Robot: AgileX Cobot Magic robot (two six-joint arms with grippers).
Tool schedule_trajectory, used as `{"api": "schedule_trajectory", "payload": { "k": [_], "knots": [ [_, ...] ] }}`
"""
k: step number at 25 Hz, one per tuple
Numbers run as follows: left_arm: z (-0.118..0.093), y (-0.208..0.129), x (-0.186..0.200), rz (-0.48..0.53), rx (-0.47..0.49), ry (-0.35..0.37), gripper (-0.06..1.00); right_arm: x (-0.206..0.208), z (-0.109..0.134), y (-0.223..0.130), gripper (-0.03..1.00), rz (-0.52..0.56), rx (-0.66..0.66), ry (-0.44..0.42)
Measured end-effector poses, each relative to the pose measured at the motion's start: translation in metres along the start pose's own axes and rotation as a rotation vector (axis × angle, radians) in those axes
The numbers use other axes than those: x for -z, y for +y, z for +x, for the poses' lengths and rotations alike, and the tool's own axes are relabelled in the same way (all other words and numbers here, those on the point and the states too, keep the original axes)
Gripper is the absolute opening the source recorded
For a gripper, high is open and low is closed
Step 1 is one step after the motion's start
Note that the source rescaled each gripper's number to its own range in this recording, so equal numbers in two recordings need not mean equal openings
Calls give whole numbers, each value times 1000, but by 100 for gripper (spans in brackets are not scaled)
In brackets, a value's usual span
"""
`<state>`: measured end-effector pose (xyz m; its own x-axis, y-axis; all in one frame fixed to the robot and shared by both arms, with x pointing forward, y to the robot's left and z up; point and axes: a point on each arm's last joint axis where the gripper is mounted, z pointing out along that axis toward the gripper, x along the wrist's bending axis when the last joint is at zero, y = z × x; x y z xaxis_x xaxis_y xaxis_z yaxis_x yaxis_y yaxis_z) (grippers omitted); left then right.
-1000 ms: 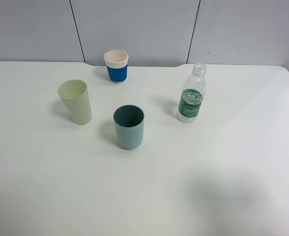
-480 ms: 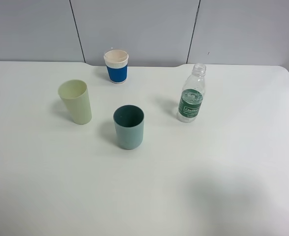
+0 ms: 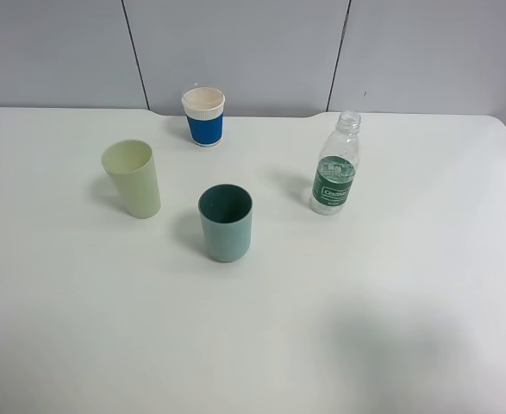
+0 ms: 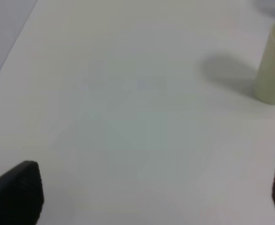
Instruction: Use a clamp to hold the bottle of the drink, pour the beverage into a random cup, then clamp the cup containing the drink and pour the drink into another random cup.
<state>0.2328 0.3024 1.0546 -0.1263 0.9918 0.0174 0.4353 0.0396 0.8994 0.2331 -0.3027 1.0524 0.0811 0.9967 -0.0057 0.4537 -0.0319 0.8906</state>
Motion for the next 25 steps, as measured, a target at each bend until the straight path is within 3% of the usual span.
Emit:
{"api": "schedule_trajectory", "payload": {
  "k": [9,25],
  "knots": [
    [0,0,0,0,-30,-61,98,0,0,0,100,0,0,0],
    [0,0,0,0,-30,-62,98,0,0,0,100,0,0,0]
  ]
}}
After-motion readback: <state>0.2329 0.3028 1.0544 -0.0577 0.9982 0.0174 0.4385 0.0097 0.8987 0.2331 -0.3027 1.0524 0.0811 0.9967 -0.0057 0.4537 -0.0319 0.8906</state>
